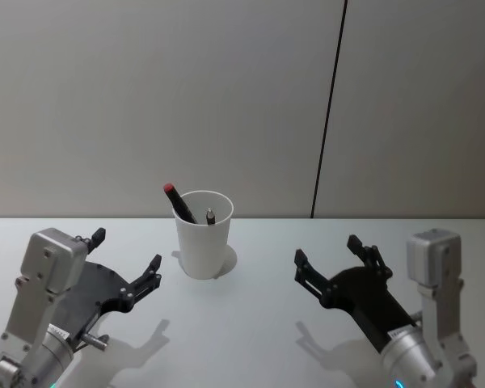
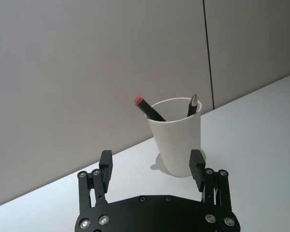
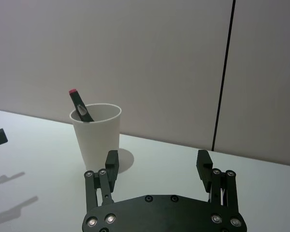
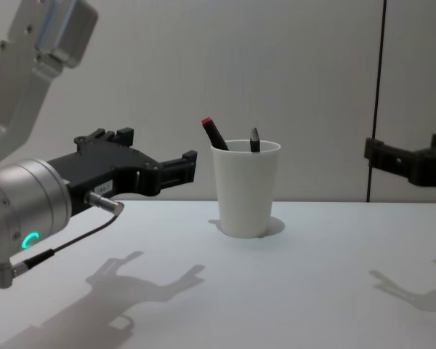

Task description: Place the pen into the pen holder.

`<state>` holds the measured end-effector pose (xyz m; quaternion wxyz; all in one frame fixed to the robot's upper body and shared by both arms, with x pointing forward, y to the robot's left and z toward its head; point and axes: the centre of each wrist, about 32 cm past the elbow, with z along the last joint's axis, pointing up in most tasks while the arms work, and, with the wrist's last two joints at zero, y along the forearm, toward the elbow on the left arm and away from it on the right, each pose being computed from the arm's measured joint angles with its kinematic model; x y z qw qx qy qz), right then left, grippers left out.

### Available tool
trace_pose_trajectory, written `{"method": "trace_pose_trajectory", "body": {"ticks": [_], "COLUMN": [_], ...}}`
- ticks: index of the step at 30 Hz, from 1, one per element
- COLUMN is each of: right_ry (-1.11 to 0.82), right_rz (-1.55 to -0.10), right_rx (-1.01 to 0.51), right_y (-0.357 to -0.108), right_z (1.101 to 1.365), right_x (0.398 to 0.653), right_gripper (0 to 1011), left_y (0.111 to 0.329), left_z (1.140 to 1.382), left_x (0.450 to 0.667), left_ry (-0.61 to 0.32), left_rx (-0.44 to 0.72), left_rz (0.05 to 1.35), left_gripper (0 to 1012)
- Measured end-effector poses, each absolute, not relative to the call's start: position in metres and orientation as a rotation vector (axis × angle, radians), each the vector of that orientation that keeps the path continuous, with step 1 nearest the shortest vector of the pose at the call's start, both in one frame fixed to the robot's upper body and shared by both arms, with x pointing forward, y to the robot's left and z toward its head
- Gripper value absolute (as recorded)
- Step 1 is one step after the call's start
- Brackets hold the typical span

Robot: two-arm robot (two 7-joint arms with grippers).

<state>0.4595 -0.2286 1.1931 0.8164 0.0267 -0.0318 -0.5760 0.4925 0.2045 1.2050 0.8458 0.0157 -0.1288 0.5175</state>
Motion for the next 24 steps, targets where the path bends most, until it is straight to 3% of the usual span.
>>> {"method": "trace_pose_trajectory", "body": {"ticks": [9,24], "right_ry": [-0.074,-0.075], "right_rz": [-1.229,-1.229], "right_rx": [0.029,0.026], "right_y": [-0.236,-0.237], "right_z": [1.189,1.189], "right_x": [0.445,0.443], "right_gripper": [1001,1001], "left_y": [0.198,0.198], "left_z": [1.204,1.204], "left_x": [0.492,0.492], "left_ry": [-0.267,-0.267], "left_rx": [0.061,0.062], "left_rz": [1.124,1.124], "left_gripper": [999,1000]}}
